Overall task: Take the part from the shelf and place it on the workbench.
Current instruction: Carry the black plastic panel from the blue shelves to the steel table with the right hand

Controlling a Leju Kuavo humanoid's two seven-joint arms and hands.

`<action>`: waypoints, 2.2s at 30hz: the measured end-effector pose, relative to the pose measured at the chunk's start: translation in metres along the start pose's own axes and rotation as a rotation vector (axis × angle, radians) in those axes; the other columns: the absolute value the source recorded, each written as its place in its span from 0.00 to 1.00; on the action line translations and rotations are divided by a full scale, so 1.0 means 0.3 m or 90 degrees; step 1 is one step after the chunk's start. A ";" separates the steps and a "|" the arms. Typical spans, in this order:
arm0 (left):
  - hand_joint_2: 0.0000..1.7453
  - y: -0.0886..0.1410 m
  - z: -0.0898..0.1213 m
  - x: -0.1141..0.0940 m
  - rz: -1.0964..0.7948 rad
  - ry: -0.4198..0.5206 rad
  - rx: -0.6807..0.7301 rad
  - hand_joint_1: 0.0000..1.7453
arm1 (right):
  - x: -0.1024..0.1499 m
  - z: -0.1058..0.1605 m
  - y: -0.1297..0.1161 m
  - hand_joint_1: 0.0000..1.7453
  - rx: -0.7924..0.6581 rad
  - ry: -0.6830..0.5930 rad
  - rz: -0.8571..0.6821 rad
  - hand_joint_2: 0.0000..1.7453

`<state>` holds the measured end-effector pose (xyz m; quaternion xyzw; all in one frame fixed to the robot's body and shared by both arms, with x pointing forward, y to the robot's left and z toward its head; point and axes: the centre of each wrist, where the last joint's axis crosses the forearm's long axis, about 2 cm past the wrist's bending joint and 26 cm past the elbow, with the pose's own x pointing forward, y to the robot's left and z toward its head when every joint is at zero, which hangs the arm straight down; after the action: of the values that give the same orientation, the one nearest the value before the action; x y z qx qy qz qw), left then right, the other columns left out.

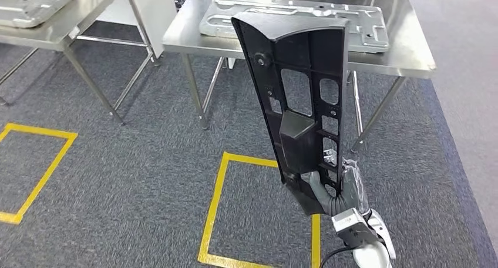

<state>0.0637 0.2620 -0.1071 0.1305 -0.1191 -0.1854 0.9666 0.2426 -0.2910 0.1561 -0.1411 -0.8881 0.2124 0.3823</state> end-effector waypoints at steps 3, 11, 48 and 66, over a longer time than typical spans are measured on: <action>1.00 0.002 -0.001 0.015 0.003 -0.006 0.000 0.00 | -0.002 0.003 0.002 1.00 0.001 0.002 -0.001 1.00; 1.00 0.000 0.000 0.018 0.007 -0.016 0.000 0.00 | -0.003 -0.015 0.000 1.00 -0.002 -0.007 -0.001 1.00; 1.00 -0.017 0.005 0.034 0.012 -0.013 -0.008 0.00 | 0.009 -0.056 -0.011 1.00 -0.039 -0.030 0.061 1.00; 1.00 -0.020 0.006 0.036 0.015 -0.013 -0.009 0.00 | 0.023 -0.036 -0.011 1.00 -0.043 -0.030 0.067 1.00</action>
<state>0.0709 0.2520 -0.1053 0.1206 -0.1294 -0.1764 0.9683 0.2457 -0.2883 0.1686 -0.1955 -0.8951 0.2051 0.3443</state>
